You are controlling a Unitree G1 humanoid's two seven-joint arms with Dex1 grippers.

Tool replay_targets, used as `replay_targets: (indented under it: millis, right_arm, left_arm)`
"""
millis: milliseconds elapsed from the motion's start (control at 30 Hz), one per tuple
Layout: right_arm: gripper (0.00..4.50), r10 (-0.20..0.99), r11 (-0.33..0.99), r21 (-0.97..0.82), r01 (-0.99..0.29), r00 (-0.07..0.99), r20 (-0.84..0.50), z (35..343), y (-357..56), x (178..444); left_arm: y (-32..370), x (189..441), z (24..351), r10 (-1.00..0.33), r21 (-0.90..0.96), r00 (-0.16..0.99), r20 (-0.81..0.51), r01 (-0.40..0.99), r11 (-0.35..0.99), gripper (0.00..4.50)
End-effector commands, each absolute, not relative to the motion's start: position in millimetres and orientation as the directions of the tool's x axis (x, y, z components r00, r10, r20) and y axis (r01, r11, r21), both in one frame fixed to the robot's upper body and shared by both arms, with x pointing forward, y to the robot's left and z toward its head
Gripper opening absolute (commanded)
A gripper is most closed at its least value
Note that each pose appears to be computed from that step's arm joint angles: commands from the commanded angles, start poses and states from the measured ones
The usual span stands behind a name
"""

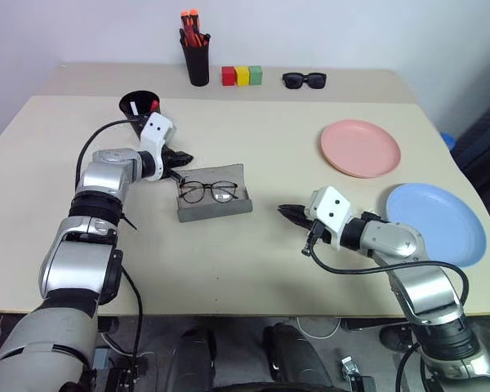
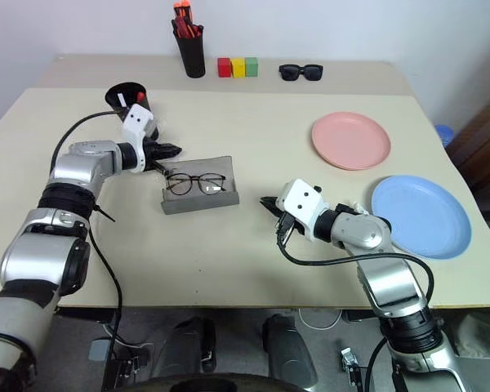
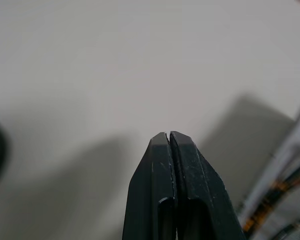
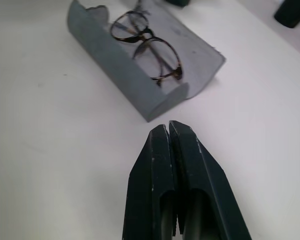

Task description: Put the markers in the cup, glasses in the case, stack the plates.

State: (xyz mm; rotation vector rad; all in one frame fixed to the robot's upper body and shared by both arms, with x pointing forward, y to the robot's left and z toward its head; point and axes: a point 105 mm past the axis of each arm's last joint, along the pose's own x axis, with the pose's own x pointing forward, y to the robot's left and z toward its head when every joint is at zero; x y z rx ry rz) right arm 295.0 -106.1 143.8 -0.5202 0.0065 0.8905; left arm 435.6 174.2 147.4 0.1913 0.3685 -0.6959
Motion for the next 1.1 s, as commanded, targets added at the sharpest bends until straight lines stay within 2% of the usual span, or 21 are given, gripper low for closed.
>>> replay_targets:
  millis: [33,133,433,667,733,867,967,1100]
  right_arm:
    - [0.03,0.735,0.529,-0.467,-0.709,0.657,-0.165,159.6,-106.8,293.8]
    - [0.03,0.73,0.534,-0.472,-0.701,0.665,-0.161,160.7,-107.8,297.3]
    - [0.03,0.746,0.514,-0.487,-0.706,0.648,-0.152,161.5,-99.4,309.8]
    - [0.03,0.751,0.511,-0.496,-0.702,0.646,-0.14,163.4,-96.3,318.6]
    - [0.03,0.728,0.537,-0.495,-0.683,0.671,-0.136,166.1,-100.1,326.3]
    - [0.03,0.586,0.653,-0.493,-0.575,0.796,-0.152,169.7,-127.7,357.8]
    - [0.93,0.439,0.702,-0.553,-0.45,0.884,-0.162,173.4,-157.0,379.9]
    - [2.91,0.296,0.631,-0.683,-0.369,0.928,-0.227,160.5,-184.1,397.9]
  left_arm:
    - [172.7,423.6,157.4,-0.676,0.084,0.625,-0.391,0.756,0.65,0.0]
    - [172.4,403.5,153.7,-0.741,0.096,0.54,-0.4,0.828,0.552,0.0]
    - [170.4,358.1,158.7,-0.793,0.13,0.496,-0.353,0.865,0.484,0.0]
    - [167.8,333.5,142.5,-0.777,0.172,0.47,-0.418,0.881,0.44,0.0]
    - [167.5,334.5,143.8,-0.772,0.213,0.502,-0.39,0.865,0.455,0.0]
    - [157.9,339.7,170.3,-0.793,0.255,0.572,-0.208,0.815,0.521,0.0]
    - [140.0,323.8,181.7,-0.833,0.271,0.539,-0.128,0.827,0.493,0.0]
    - [113.3,299.2,180.9,-0.874,0.25,0.478,-0.09,0.86,0.445,0.0]
